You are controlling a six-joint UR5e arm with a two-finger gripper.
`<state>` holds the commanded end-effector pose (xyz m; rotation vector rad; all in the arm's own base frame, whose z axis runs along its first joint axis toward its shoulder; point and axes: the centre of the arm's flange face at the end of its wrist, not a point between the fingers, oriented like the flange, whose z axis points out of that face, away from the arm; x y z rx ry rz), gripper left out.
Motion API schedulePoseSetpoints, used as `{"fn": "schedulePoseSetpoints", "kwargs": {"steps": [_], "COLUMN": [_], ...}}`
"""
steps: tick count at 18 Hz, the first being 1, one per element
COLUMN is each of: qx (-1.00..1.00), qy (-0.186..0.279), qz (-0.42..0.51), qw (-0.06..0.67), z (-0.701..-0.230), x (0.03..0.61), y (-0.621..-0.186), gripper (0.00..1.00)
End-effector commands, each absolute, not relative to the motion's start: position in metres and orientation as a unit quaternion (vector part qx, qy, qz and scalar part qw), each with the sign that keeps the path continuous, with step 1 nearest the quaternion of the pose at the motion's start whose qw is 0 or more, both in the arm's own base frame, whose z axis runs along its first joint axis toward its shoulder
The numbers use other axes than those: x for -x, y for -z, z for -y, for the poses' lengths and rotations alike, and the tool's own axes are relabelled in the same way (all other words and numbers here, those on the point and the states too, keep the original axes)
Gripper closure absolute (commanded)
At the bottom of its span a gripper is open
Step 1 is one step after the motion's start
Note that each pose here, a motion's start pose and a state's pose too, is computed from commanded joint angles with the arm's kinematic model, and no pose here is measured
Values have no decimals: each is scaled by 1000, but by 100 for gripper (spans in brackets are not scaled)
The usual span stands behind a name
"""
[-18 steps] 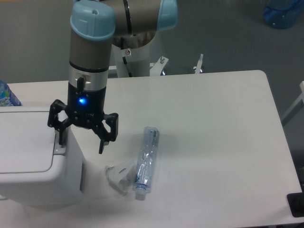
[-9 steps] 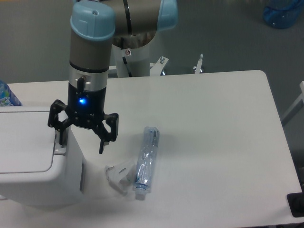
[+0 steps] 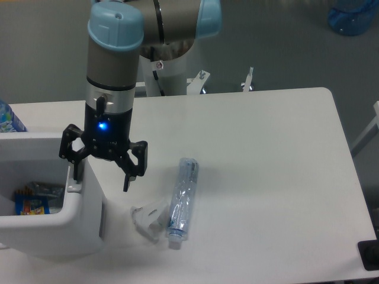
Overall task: Open the trash can
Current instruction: 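Hold the gripper above the lid as it swings open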
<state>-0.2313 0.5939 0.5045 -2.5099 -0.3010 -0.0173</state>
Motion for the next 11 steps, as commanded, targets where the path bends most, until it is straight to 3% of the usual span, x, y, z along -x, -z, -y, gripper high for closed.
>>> {"fn": "schedulePoseSetpoints", "kwargs": {"steps": [3,7,11], "qx": [942,957,959], "qy": [-16,-113,-146], "qz": [112,82,59], "qw": [315,256,234], "z": [-599,-589,-579], "x": [238,256,275], "y": [-521,-513,-511], "gripper": [0,0,0]}}
